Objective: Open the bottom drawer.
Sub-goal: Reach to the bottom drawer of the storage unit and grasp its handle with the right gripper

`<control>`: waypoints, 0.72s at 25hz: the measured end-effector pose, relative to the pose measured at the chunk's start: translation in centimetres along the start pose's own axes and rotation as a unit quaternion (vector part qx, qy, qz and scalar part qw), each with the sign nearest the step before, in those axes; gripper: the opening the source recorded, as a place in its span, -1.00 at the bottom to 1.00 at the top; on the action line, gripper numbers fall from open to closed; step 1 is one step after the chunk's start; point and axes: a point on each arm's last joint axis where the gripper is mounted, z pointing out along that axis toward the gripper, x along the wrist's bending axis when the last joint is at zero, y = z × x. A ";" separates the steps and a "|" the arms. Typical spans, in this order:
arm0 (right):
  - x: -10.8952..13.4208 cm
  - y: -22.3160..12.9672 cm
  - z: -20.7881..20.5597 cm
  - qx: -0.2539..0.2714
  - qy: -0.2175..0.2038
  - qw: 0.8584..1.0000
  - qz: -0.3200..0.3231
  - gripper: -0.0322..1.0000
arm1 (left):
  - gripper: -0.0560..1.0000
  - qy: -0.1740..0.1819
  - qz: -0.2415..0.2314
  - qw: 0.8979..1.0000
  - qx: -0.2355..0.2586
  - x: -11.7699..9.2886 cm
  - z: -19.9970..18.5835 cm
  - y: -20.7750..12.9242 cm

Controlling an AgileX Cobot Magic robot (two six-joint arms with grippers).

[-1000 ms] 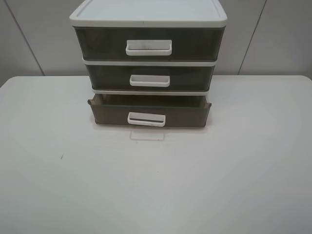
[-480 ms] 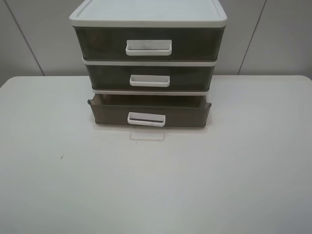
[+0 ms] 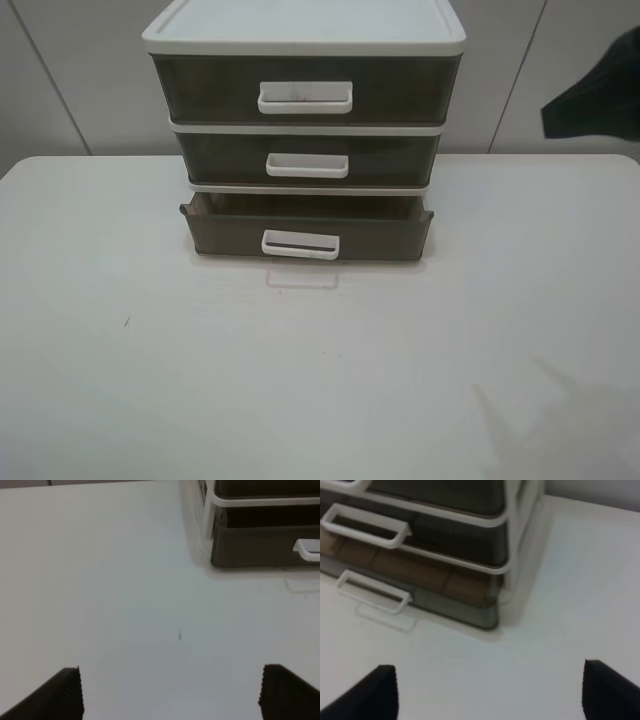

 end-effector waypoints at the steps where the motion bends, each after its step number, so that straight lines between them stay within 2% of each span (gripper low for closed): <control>1: 0.9 0.3 1.2 0.008 0.018 1.000 -0.014 0.28 | 0.47 0.000 0.000 1.000 0.000 0.0 0.0 0.0; 6: 6.1 1.0 6.4 0.013 0.088 0.992 -0.086 0.28 | 0.47 0.000 0.000 1.000 0.000 0.0 0.0 0.0; 9: 8.3 0.4 9.4 0.035 0.103 0.986 -0.126 0.28 | 0.47 0.000 0.000 1.000 0.000 0.0 0.0 0.0; 11: 9.4 -0.1 10.9 0.043 0.106 0.976 -0.185 0.28 | 0.47 0.000 0.000 1.000 0.000 0.0 0.0 0.0; 14: 10.7 -0.7 12.5 0.037 0.109 0.947 -0.299 0.28 | 0.47 0.000 0.000 1.000 0.000 0.0 0.0 0.0; 18: 11.5 -2.5 14.2 0.014 0.125 0.899 -0.419 0.28 | 0.47 0.000 0.000 1.000 0.000 0.0 0.0 0.0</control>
